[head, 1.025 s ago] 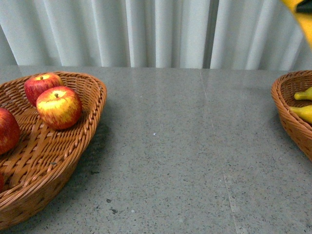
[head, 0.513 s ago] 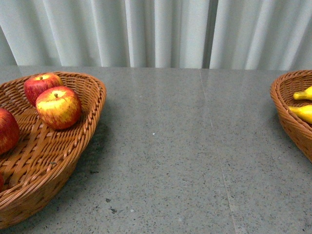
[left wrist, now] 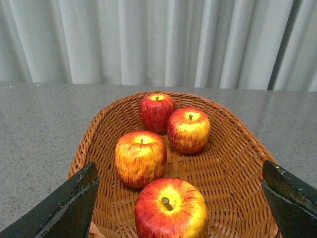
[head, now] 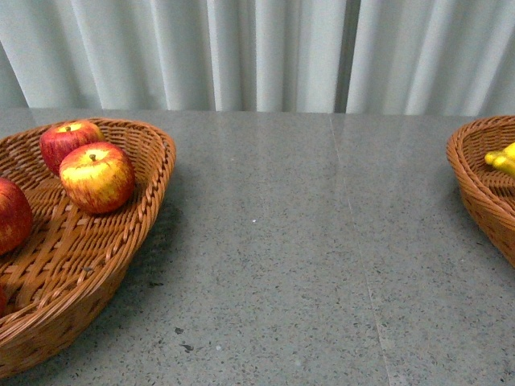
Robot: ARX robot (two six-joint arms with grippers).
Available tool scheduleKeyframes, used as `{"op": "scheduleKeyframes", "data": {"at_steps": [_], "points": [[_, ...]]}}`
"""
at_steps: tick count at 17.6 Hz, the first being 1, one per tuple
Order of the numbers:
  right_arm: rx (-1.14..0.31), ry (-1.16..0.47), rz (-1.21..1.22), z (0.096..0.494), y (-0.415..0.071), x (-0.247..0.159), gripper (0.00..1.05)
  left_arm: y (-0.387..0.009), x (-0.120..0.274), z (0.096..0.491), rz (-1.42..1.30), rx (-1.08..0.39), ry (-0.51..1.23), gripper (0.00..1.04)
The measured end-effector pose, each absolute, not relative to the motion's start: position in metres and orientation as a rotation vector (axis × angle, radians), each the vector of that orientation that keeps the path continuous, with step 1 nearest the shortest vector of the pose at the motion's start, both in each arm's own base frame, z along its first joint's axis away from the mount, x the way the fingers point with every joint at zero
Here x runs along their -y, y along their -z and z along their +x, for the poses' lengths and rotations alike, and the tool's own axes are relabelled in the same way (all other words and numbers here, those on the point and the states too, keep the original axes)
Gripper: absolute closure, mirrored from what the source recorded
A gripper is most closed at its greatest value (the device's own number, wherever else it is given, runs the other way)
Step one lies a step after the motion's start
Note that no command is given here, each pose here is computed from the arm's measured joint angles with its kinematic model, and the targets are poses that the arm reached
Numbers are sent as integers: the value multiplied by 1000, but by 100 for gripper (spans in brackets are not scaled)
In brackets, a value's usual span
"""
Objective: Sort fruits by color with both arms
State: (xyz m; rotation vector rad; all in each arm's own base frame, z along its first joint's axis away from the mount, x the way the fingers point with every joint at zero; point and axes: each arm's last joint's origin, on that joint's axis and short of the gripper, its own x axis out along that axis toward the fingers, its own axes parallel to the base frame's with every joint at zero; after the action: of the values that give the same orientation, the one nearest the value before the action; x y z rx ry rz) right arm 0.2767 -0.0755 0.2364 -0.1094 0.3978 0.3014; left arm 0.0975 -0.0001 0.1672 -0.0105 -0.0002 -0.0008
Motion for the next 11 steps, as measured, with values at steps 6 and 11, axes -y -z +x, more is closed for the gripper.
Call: {"op": "scheduleKeyframes", "data": {"at_steps": [6, 11], "points": [[-167, -300, -9, 252, -287, 62, 7, -167, 0, 97, -11, 0, 0, 7], [-12, -249, 2, 196, -314, 28, 18, -167, 0, 97, -10, 0, 0, 7]]}}
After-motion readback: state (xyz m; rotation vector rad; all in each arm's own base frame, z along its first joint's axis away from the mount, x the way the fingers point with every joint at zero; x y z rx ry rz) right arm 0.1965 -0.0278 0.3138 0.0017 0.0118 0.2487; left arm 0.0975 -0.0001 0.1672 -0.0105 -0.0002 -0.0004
